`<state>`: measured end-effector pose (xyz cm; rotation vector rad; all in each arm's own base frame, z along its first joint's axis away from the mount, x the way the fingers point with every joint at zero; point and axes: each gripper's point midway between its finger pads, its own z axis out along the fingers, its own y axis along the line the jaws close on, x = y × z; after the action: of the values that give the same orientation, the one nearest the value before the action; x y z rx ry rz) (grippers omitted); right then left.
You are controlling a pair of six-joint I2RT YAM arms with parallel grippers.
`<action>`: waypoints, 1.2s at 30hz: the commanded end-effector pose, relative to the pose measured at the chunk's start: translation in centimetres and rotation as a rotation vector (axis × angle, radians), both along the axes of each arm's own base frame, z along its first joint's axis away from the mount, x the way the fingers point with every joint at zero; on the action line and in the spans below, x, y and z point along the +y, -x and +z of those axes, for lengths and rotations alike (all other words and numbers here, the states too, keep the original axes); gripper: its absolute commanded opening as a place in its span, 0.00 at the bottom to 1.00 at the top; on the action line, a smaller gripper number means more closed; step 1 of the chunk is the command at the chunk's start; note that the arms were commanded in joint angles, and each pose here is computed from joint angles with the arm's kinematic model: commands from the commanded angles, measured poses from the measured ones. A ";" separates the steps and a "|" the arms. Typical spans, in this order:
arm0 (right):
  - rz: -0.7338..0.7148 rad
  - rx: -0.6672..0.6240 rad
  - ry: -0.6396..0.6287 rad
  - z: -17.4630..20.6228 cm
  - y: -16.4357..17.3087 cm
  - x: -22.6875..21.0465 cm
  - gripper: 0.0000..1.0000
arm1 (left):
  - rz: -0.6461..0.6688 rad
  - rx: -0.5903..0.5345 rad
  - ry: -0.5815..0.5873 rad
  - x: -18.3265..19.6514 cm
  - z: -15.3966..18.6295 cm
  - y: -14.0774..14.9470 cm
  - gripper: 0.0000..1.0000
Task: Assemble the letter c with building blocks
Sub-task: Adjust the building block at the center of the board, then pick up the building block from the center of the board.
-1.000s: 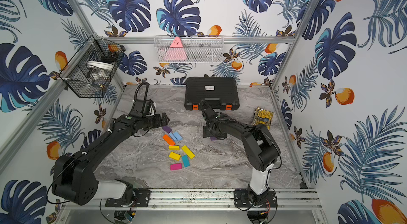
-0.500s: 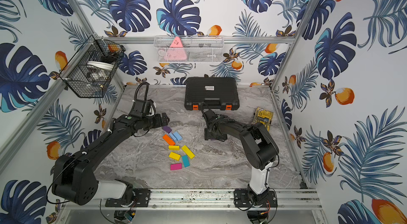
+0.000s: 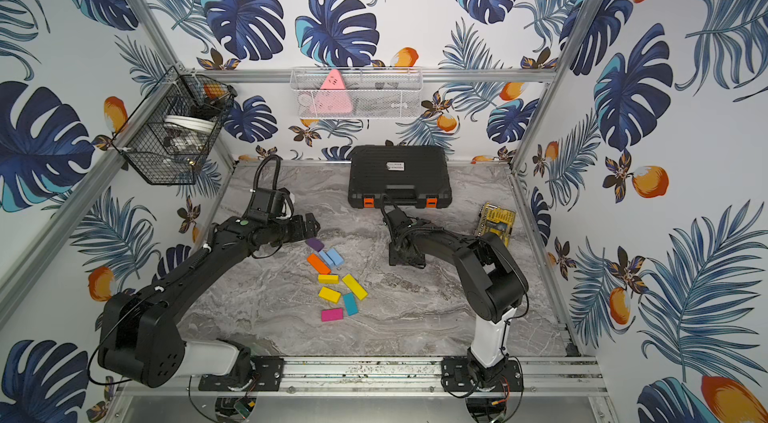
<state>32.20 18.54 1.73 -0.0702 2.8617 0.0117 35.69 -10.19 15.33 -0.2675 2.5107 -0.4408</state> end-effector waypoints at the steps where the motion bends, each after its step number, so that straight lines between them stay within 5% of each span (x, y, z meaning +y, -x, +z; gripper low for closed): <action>1: 0.000 0.018 -0.012 0.0 0.7 -0.1 0.64 | 0.002 -0.011 0.011 -0.2 0.2 -0.2 0.99; 8: 0.004 0.027 -0.013 -0.3 1.4 0.0 0.65 | 0.001 -0.008 0.009 -0.1 0.0 -0.1 0.99; 13: 0.013 0.024 -0.006 -0.1 1.5 0.1 0.82 | -0.001 -0.009 0.012 -0.2 0.1 -0.1 0.99; 17: 0.021 0.006 -0.018 1.1 1.4 0.5 0.87 | -0.001 -0.007 0.011 -0.2 0.1 -0.1 0.99; 25: 0.114 -0.042 -0.068 5.1 2.6 4.1 0.87 | 0.008 -0.003 0.016 -0.1 0.0 0.1 0.99; 36: 0.342 -0.025 -0.102 6.4 10.6 11.3 0.80 | 0.060 0.002 -0.005 1.7 0.3 -0.4 0.99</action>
<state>23.41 29.66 8.21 -0.5224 2.7529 0.2296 35.91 -9.11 15.40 -0.3073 2.5030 -0.4212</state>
